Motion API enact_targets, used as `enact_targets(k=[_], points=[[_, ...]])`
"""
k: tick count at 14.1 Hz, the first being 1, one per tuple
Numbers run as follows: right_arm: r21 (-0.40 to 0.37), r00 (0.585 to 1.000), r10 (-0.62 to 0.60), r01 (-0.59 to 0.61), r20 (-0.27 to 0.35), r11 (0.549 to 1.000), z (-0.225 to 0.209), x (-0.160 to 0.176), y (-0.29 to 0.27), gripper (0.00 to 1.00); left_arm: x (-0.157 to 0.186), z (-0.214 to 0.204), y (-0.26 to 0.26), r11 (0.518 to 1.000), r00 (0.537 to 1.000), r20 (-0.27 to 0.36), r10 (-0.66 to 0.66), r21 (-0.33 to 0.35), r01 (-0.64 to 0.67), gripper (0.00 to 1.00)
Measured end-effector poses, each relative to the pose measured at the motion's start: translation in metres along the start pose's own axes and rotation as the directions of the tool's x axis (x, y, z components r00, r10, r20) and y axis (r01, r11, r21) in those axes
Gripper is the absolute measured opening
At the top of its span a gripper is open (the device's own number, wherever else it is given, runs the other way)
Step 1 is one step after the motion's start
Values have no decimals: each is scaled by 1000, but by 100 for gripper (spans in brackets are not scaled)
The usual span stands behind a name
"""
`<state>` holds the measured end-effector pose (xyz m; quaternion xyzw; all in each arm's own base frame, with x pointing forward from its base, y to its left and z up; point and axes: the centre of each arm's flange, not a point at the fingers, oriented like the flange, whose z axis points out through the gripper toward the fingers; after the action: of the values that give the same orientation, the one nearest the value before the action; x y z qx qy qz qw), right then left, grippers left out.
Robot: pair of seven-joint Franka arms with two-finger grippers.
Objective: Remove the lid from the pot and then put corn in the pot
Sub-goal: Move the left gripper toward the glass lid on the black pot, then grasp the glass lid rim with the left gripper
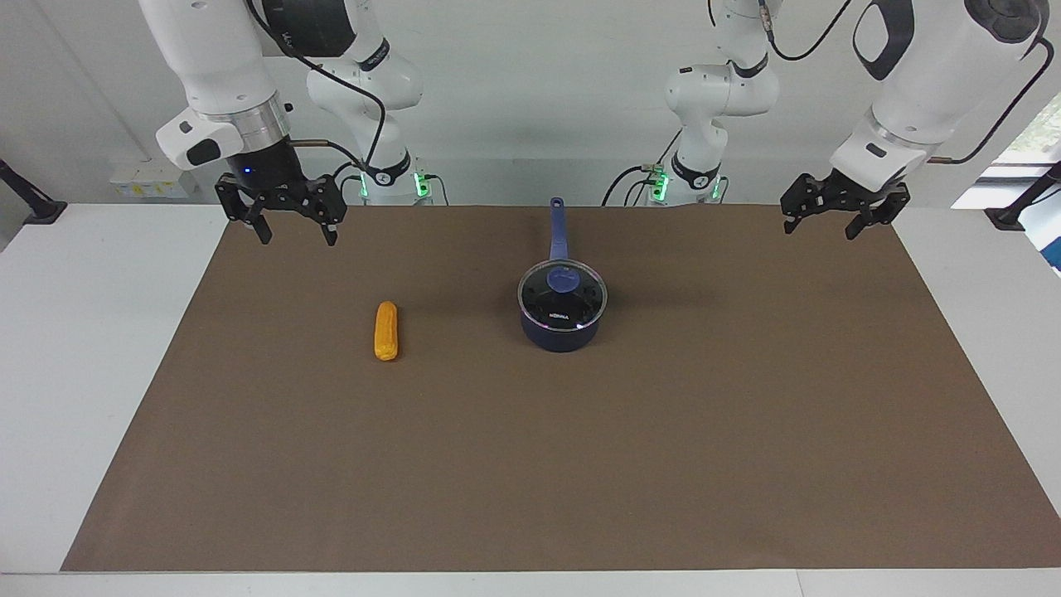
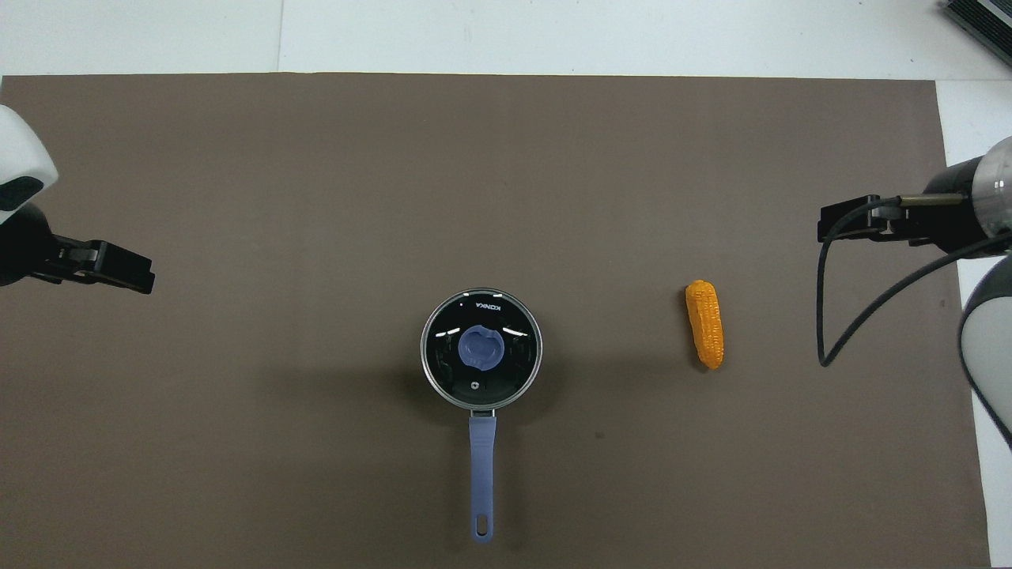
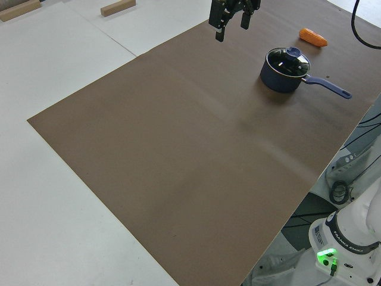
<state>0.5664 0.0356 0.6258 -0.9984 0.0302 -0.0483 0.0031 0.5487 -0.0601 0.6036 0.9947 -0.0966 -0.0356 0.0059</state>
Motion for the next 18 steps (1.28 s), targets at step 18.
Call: enact_targets(k=[18], points=[[-1,1000,5,-5,0,1000,0,0,3,100,24,129,190,998,995,-81,-56,-1,56,100]])
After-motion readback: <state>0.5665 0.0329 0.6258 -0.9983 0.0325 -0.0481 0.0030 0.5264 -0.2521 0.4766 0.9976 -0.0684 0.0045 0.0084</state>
